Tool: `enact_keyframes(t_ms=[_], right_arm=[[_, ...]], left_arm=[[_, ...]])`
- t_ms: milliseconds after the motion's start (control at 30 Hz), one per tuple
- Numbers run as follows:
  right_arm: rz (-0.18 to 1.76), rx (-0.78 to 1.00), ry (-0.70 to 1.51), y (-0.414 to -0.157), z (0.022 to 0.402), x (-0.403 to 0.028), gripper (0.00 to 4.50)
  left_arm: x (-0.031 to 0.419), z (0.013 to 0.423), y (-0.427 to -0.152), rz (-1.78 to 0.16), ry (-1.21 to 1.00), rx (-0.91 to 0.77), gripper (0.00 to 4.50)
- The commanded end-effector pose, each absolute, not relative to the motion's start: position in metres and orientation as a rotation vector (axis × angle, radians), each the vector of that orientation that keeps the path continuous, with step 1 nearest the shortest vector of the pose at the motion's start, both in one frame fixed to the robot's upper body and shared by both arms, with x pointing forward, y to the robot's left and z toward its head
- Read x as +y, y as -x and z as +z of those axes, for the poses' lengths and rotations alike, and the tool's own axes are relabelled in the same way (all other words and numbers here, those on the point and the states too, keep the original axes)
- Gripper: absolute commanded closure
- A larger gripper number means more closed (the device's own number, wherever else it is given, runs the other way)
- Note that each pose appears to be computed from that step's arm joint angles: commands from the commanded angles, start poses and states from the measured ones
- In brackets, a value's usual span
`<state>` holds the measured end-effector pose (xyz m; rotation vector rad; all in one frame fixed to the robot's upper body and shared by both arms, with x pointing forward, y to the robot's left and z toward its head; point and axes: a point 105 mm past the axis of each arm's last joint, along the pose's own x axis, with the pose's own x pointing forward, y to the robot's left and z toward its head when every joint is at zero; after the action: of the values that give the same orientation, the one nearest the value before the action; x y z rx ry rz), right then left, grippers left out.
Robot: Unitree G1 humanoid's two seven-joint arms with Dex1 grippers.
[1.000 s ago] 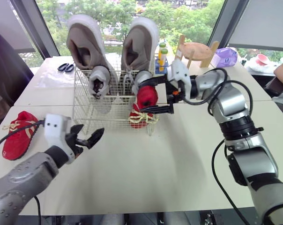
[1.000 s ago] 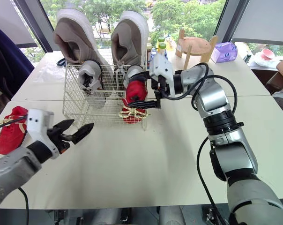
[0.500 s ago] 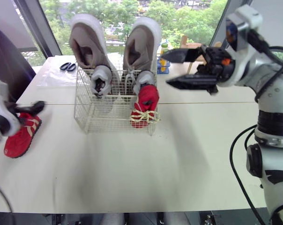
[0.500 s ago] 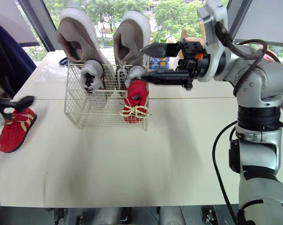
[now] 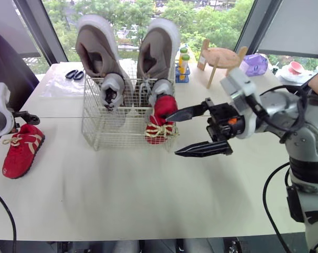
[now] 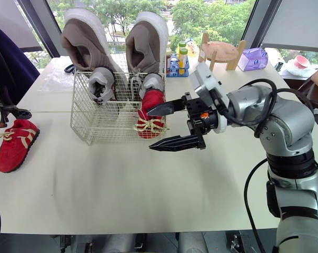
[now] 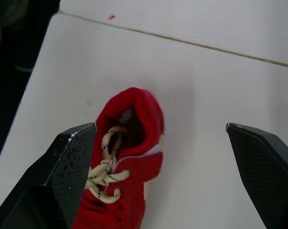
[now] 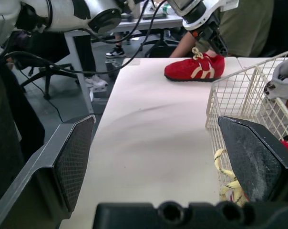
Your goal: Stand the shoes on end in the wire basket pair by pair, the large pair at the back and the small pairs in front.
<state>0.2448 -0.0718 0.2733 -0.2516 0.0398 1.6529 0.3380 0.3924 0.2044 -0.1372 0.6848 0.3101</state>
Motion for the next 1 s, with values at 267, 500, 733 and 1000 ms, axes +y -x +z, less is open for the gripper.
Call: enact_keyframes(t_ms=[267, 500, 733, 1000], right_arm=[[1.577, -0.061, 0.212, -0.244, 0.289, -0.070, 0.00], [1.549, -0.054, 0.204, -0.245, 0.287, -0.070, 0.00], [1.541, -0.042, 0.197, -0.248, 0.284, -0.074, 0.00], [1.496, -0.022, 0.135, -0.265, 0.284, -0.089, 0.00]], left_arm=[[0.402, 0.156, -0.361, 0.288, 0.155, 0.706, 1.74], [0.400, 0.158, -0.367, 0.288, 0.153, 0.681, 4.47], [0.400, 0.221, -0.364, 0.282, 0.163, 0.612, 4.47], [0.274, 0.396, -0.279, -0.134, 0.307, -0.369, 4.47]])
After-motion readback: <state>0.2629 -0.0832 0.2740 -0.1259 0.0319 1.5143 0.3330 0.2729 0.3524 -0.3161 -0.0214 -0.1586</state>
